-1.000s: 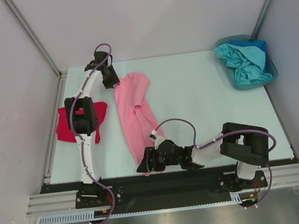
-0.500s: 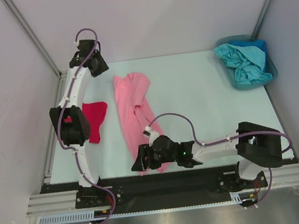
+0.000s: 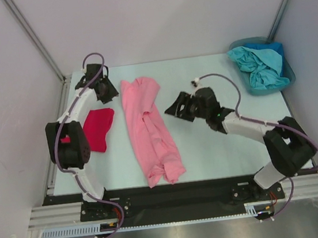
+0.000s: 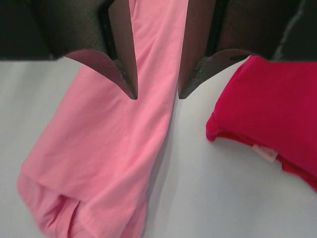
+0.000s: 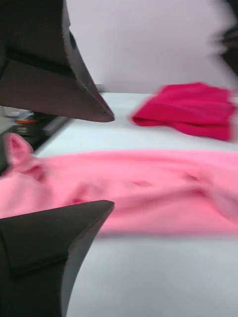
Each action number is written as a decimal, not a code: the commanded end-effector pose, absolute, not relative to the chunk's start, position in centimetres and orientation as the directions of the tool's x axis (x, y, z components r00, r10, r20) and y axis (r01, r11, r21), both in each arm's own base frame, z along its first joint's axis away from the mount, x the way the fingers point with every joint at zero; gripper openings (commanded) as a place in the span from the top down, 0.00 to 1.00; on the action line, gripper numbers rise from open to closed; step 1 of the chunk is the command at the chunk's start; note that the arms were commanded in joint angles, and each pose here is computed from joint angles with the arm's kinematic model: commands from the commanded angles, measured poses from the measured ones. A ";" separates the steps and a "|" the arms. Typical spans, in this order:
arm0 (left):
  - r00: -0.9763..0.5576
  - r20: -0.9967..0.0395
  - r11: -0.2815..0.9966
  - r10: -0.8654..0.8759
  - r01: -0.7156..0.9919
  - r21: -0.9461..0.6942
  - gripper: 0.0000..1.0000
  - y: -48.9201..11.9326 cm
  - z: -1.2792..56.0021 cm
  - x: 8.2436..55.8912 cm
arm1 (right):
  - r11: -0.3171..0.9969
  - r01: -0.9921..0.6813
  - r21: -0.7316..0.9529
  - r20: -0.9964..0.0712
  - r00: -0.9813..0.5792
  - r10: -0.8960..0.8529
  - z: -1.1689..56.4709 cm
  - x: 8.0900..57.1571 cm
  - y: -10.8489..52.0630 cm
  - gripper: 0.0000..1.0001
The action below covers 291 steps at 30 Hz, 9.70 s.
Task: Fold and stack the t-shirts
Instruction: Fold the tshirt
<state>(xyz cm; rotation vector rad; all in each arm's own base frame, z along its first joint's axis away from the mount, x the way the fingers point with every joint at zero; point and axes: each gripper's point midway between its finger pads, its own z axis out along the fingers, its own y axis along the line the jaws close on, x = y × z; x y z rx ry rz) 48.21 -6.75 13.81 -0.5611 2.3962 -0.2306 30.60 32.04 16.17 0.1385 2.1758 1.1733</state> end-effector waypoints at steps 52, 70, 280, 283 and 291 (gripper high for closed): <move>-0.555 -0.552 0.765 -0.622 -0.280 -0.581 0.58 -8.6 17.0 36.4 | 0.460 -0.261 0.849 -0.469 -0.775 0.424 6.7 58.9 35.6 1.00; -0.581 -0.560 0.785 -0.590 -0.250 -0.567 0.59 -10.3 16.8 35.6 | 0.565 -0.236 0.791 -0.566 -0.633 0.528 10.6 63.6 24.4 1.00; -0.732 -0.551 0.868 -0.400 -0.110 -0.484 0.73 -15.6 2.2 15.5 | 0.731 -0.036 0.682 -0.394 -0.860 0.325 2.9 19.5 28.6 0.48; -0.731 -0.552 0.867 -0.402 -0.109 -0.487 0.73 -15.6 2.4 15.6 | 0.734 -0.040 0.678 -0.396 -0.861 0.320 3.0 19.3 28.4 0.49; -0.731 -0.553 0.867 -0.400 -0.108 -0.486 0.74 -15.7 2.4 15.6 | 0.752 -0.034 0.659 -0.414 -0.850 0.325 2.6 19.2 27.4 0.53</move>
